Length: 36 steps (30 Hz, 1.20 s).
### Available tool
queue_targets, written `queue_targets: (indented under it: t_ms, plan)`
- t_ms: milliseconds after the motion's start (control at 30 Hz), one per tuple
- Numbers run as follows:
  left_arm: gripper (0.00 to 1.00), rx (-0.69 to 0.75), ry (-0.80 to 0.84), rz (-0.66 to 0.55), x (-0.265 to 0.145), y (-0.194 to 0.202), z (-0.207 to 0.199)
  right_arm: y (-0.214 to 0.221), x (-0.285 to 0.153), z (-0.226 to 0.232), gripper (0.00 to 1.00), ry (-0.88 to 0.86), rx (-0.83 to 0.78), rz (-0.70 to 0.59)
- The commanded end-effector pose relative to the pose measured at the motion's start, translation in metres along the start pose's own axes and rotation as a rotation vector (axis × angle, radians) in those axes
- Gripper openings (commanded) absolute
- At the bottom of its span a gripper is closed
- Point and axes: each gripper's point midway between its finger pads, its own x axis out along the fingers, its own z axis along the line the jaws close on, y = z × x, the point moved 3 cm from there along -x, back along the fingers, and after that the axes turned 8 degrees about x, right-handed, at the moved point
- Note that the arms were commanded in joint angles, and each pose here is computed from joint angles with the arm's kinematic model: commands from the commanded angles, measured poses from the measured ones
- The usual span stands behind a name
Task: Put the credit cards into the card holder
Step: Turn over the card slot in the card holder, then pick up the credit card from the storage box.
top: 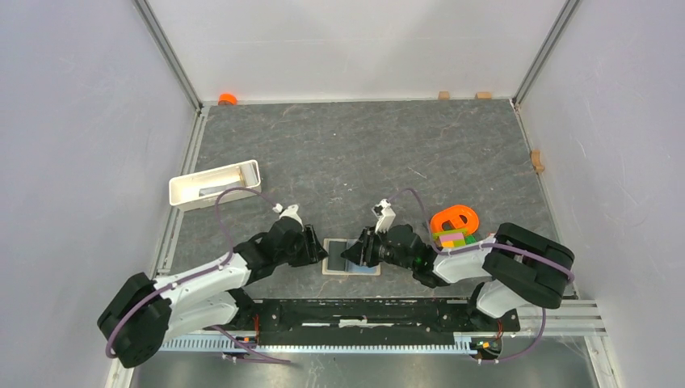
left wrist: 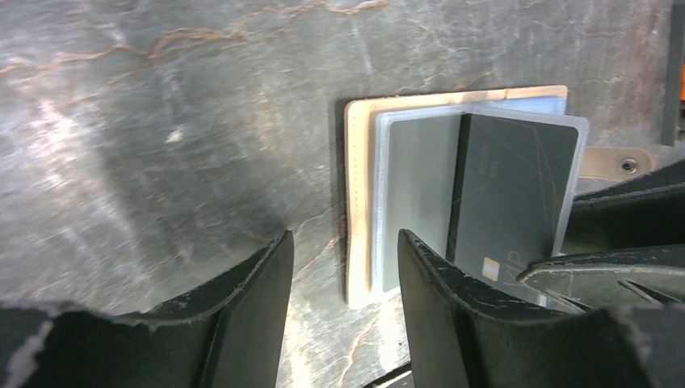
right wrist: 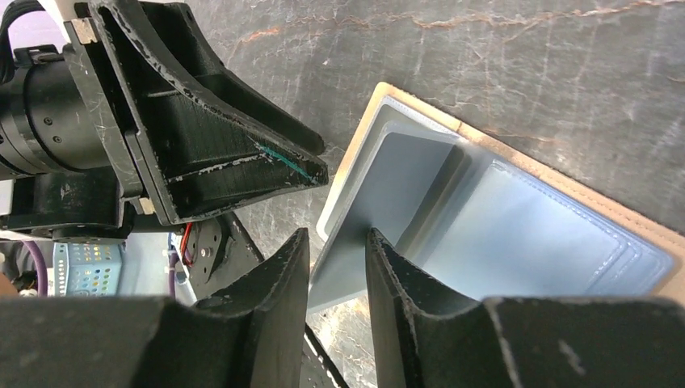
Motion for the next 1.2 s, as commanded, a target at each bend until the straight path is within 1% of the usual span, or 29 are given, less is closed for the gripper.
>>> queue_targets:
  t_ms: [0,333,400,500,600,733,833,933,1067,1167]
  plan:
    - [0.59,-0.001,-0.193,0.041,-0.016,0.011,0.036,-0.004,0.01,0.014,0.38,-0.029,-0.065,-0.002]
    - [0.68,-0.023,-0.226,-0.015,-0.042,-0.012,0.041,0.007,0.029,0.022,0.53,-0.013,-0.136,0.071]
    - [0.7,-0.021,-0.245,-0.018,-0.049,-0.018,0.044,0.008,0.031,0.026,0.54,-0.01,-0.159,0.075]
    - [0.73,-0.037,-0.226,-0.048,-0.055,-0.029,0.04,0.003,0.029,0.033,0.56,-0.014,-0.194,0.062]
    - [0.77,-0.046,-0.22,-0.065,-0.065,-0.044,0.035,-0.007,0.021,0.036,0.61,0.007,-0.253,0.035]
    - [0.85,-0.007,-0.247,-0.103,-0.091,-0.08,0.028,-0.03,0.004,0.037,0.69,0.074,-0.358,-0.044]
    - [0.9,0.049,-0.311,-0.118,-0.107,-0.108,0.031,-0.05,-0.013,0.036,0.76,0.127,-0.426,-0.089]
    - [0.93,0.075,-0.371,-0.113,-0.115,-0.136,0.041,-0.069,-0.028,0.033,0.81,0.152,-0.471,-0.121]
    - [0.99,0.039,-0.438,-0.125,-0.111,-0.176,0.066,-0.092,-0.044,0.03,0.85,0.168,-0.513,-0.147]
    - [1.0,-0.018,-0.451,-0.132,-0.105,-0.205,0.086,-0.103,-0.054,0.031,0.88,0.157,-0.54,-0.164]
